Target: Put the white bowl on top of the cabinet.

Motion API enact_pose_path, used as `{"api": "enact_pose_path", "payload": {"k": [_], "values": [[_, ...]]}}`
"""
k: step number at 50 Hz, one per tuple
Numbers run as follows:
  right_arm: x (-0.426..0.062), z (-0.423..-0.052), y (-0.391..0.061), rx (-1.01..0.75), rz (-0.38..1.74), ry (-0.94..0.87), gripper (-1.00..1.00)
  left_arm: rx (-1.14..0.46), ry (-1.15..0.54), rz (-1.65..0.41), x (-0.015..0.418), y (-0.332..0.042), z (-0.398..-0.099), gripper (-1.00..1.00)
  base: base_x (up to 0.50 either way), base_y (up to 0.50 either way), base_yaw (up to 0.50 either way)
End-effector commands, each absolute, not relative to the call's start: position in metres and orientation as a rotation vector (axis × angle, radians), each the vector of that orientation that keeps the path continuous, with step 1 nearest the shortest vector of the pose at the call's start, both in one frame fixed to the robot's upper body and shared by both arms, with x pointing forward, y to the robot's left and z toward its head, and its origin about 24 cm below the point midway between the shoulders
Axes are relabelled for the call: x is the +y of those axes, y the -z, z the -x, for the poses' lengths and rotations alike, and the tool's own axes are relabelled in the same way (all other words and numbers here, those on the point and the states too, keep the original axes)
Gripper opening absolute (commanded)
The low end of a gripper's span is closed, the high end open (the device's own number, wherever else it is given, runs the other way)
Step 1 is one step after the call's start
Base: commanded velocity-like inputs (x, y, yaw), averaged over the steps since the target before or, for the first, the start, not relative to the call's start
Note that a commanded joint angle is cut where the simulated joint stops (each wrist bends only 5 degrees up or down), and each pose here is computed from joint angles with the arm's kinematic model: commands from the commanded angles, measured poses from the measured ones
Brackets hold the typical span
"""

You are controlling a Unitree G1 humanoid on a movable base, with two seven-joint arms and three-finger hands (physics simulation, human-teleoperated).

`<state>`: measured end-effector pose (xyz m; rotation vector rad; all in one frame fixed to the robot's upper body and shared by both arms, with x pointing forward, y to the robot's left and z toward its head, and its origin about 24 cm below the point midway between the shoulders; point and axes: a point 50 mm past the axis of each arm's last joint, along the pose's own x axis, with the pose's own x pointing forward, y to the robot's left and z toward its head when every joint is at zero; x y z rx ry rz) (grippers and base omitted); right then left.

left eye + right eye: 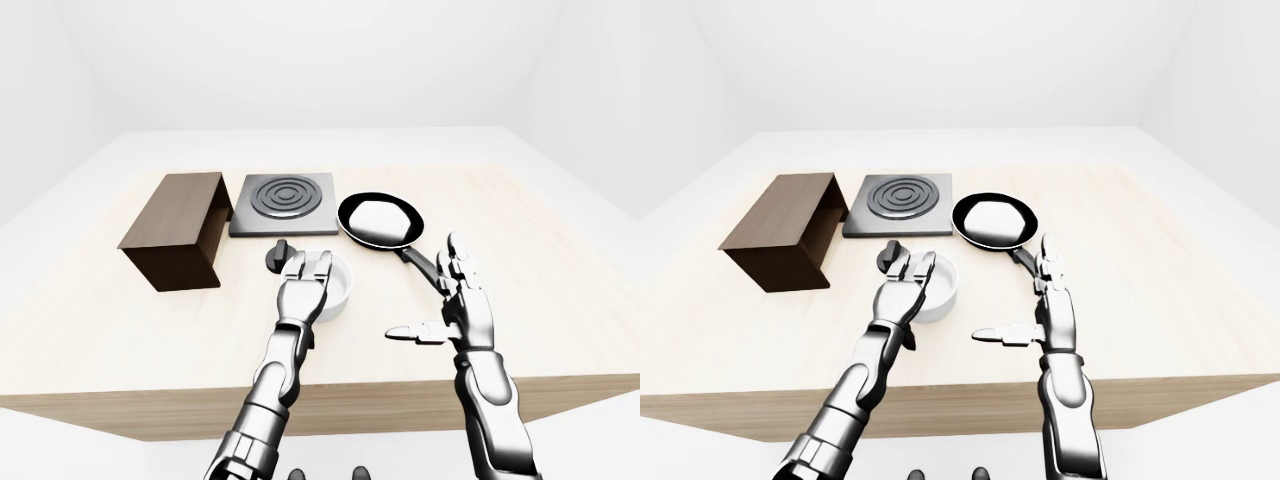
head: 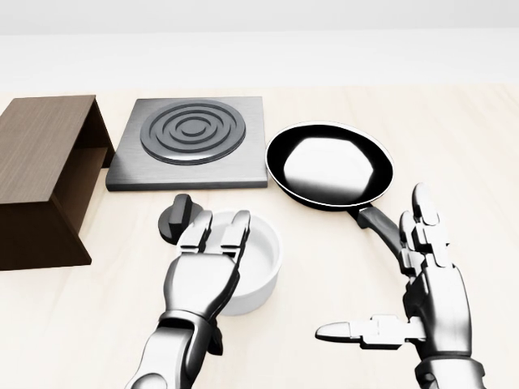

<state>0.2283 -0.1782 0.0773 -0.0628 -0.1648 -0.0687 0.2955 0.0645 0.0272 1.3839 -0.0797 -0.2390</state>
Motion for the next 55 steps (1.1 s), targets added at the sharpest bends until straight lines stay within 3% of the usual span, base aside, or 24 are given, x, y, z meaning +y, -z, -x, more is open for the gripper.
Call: {"api": "enact_pose_path", "payload": {"k": [1, 41, 42, 55], "values": [[-0.1780, -0.2280, -0.0774, -0.165, 0.063, 0.068, 1.00, -0.077, 0.240, -1.381, 0.0644, -0.0258, -0.2961, 1.00, 0.00, 0.00, 0.00], [-0.1775, -0.2281, -0.0780, -0.166, 0.064, 0.066, 1.00, -0.069, 0.245, -1.381, 0.0633, -0.0202, -0.2988, 1.00, 0.00, 0.00, 0.00], [-0.1773, -0.2280, -0.0781, -0.166, 0.064, 0.066, 1.00, -0.070, 0.245, -1.383, 0.0634, -0.0199, -0.2984, -1.00, 0.00, 0.00, 0.00], [-0.1774, -0.2286, -0.0777, -0.165, 0.063, 0.066, 1.00, -0.085, 0.258, -1.388, 0.0567, -0.0198, -0.2967, -1.00, 0.00, 0.00, 0.00]]}}
